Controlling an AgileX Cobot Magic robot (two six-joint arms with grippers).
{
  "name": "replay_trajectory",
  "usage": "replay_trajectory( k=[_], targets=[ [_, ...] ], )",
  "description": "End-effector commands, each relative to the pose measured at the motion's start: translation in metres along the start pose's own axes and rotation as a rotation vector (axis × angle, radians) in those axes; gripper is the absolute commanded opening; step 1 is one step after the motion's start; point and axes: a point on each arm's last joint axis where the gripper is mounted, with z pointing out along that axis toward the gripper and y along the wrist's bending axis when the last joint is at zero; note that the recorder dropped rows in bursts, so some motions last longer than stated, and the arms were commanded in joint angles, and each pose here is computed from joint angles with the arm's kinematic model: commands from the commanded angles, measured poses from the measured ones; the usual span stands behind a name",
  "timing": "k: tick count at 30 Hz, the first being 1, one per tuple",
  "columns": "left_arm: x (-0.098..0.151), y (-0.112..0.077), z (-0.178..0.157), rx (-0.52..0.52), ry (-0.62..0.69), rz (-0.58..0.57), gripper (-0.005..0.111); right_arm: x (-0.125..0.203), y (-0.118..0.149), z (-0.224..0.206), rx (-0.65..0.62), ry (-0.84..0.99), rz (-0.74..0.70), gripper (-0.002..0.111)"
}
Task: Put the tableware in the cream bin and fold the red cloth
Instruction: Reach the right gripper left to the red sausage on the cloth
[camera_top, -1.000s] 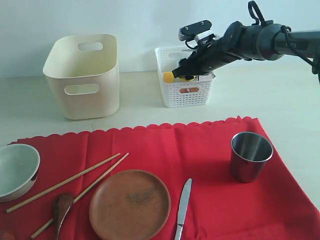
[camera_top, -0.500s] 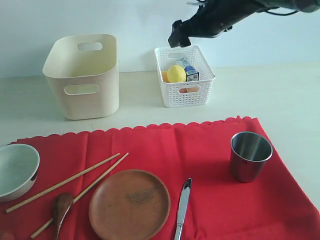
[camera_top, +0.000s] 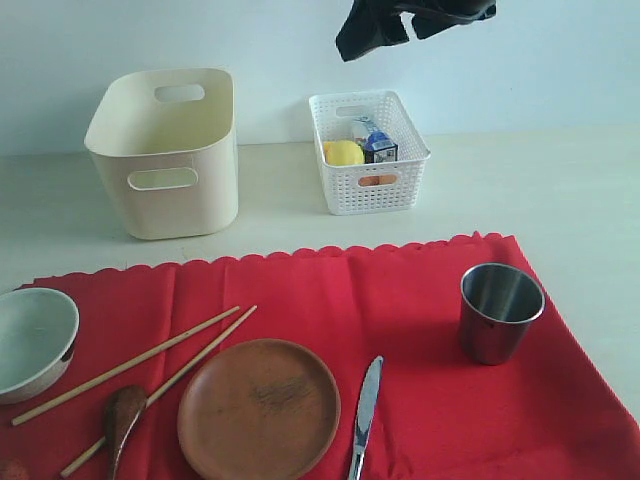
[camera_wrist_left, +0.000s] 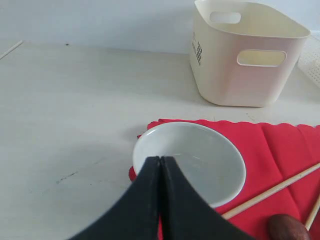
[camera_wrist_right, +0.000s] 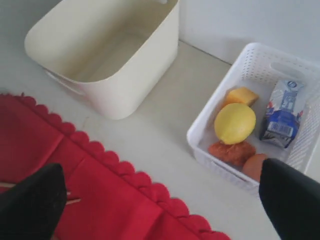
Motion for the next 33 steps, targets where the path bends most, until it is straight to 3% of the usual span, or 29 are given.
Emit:
replay_trajectory(
  k=[1,9,15,22,27,33],
  targets=[
    [-0.002,0.000,0.000,-0.001,-0.011,0.003,0.000,0.019,0.037,0.003,-0.055,0.016,-0.052,0.105],
    [-0.002,0.000,0.000,-0.001,-0.011,0.003,0.000,0.064,0.117,0.046,-0.184,0.137,-0.183,0.103],
    [-0.002,0.000,0.000,-0.001,-0.011,0.003,0.000,0.096,0.197,0.072,-0.335,0.245,-0.308,0.085],
    [-0.002,0.000,0.000,-0.001,-0.011,0.003,0.000,0.130,0.277,0.102,-0.433,0.292,-0.310,0.085],
    [-0.002,0.000,0.000,-0.001,-0.011,0.003,0.000,0.151,0.316,0.131,-0.439,0.268,-0.299,0.084],
    [-0.002,0.000,0.000,-0.001,-0.011,0.003,0.000,0.152,0.350,0.158,-0.453,0.273,-0.319,0.084]
  ],
)
